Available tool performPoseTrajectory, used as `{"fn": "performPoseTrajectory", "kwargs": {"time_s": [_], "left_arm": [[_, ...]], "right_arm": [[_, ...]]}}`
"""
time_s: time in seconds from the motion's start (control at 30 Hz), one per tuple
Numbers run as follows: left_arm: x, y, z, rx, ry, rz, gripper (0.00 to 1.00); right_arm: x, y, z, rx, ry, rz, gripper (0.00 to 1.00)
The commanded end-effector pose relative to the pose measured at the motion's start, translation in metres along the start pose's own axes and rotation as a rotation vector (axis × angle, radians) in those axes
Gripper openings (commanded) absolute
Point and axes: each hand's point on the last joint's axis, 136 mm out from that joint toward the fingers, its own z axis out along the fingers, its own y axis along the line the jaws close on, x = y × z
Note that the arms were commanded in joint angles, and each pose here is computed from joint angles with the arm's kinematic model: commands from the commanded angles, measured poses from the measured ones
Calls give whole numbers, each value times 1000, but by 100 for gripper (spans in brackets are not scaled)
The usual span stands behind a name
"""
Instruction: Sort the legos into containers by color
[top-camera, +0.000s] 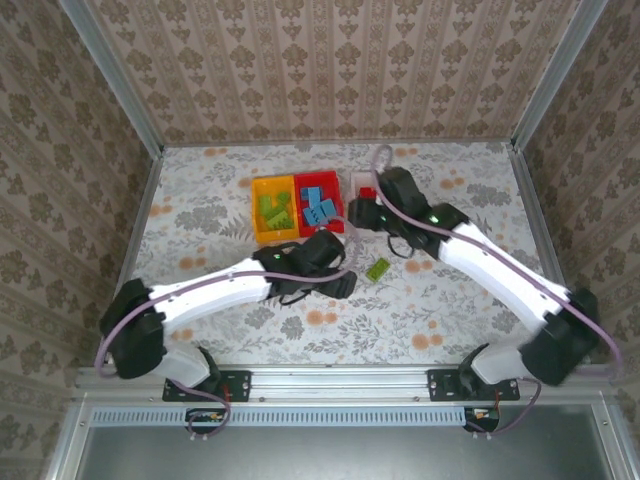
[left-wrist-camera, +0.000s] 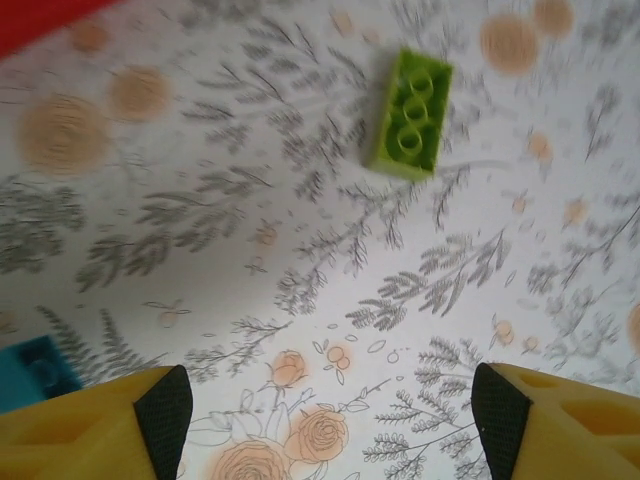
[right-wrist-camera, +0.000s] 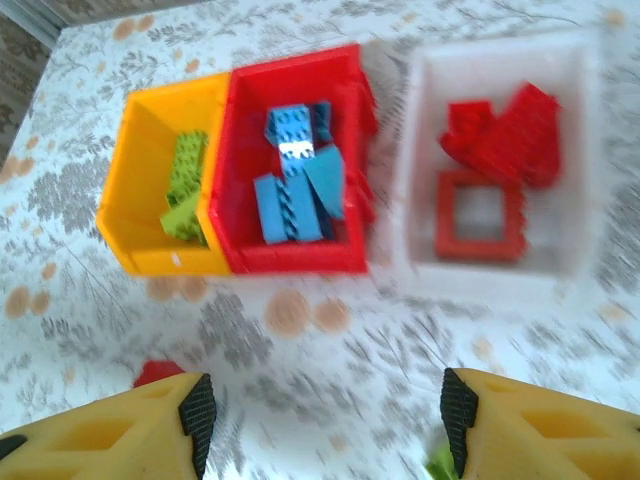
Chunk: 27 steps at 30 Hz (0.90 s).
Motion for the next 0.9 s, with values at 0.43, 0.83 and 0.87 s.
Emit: {"fn": "performPoseTrajectory", "kwargs": {"time_s": [0.43,0.83,0.87], "left_arm": [[-19,-35,113,-87,177,297,81],[-30,-31,155,-114,211,313,49],[-31,-31,156,-117,208,311,41]], "right_arm": [[119,-108,-99,102,19,268,75],[122,-107,-105,79,23,279,74],[122,-107,-104,80,23,280,74]]}}
